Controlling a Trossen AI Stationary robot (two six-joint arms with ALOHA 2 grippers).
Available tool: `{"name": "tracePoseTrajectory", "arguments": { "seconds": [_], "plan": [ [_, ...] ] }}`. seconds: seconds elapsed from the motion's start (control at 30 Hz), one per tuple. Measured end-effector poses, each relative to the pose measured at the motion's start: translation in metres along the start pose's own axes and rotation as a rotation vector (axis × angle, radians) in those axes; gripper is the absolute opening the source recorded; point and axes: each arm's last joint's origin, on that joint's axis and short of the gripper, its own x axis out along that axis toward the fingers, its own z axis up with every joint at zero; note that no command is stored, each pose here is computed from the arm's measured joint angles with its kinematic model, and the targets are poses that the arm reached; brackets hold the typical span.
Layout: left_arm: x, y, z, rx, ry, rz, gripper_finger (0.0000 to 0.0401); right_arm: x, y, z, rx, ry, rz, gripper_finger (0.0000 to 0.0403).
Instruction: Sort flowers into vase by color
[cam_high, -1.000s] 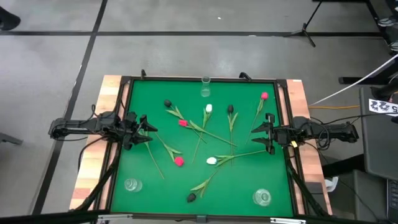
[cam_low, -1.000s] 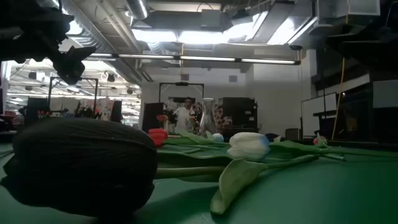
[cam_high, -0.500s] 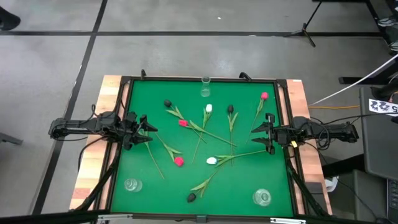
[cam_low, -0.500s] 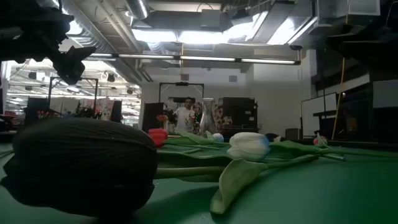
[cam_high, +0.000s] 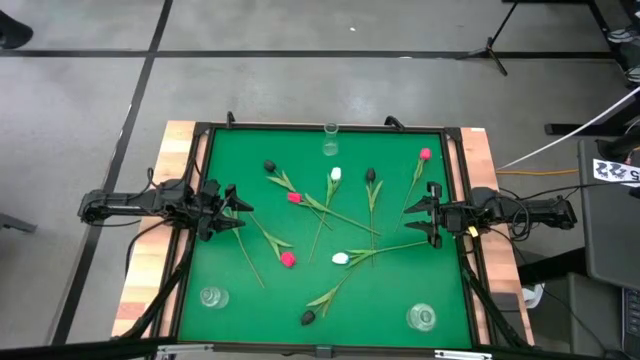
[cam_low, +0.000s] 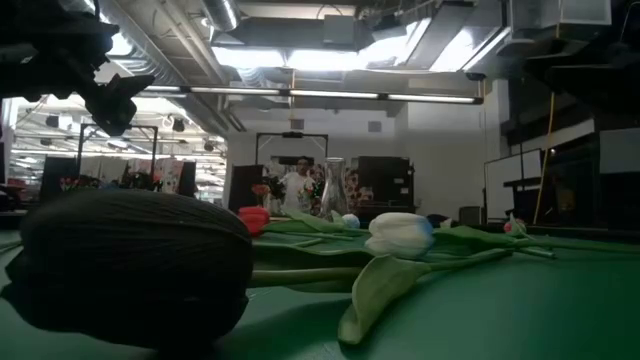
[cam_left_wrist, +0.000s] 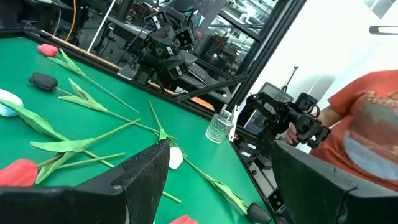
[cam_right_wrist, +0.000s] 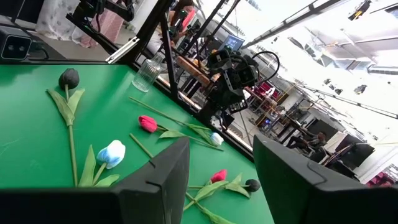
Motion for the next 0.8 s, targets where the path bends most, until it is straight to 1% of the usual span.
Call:
{"name": "tracePoseTrajectory", "arguments": {
  "seconds": [0.1,0.2,0.37,0.4,0.47,0.5,0.53,0.6,0.7,0.73,0.8],
  "plan": [
    [0.000,0.000,0.000,0.000,0.000,0.000,0.0273,0.000,0.000,0.000,0.015,-0.001,0.002,0.0177],
    [0.000,0.000,0.000,0.000,0.000,0.000,0.0273,0.000,0.000,0.000,0.097,-0.010,0.015,0.0177],
    [0.000,0.000,0.000,0.001,0.000,0.000,0.0273,0.000,0.001,0.000,0.181,-0.010,0.018,0.0177],
    [0.000,0.000,0.000,0.018,0.000,0.000,0.0273,0.000,0.001,0.000,0.202,-0.008,0.019,0.0177],
    [0.000,0.000,0.000,0.089,-0.005,0.010,0.0273,0.000,0.001,0.000,0.262,-0.006,0.018,0.0177],
    [0.000,0.001,0.001,0.100,-0.015,0.023,0.0273,0.000,0.000,0.000,0.292,0.002,0.003,0.0177],
    [0.000,0.001,0.002,0.089,-0.033,0.033,0.0273,0.000,0.000,-0.001,0.329,0.016,-0.023,0.0177],
    [0.000,0.000,0.005,0.017,-0.071,0.035,0.0273,0.000,-0.003,-0.002,0.433,0.044,-0.098,0.0177],
    [0.000,-0.002,0.007,-0.150,-0.105,0.021,0.0273,-0.001,-0.006,-0.004,0.616,0.086,-0.244,0.0177],
    [0.000,-0.002,0.008,-0.196,-0.113,0.022,0.0273,-0.001,-0.007,-0.005,0.653,0.098,-0.295,0.0177],
    [-0.001,-0.001,0.010,-0.231,-0.174,0.066,0.0273,-0.002,-0.010,-0.006,0.696,0.113,-0.393,0.0177]
  ]
}}
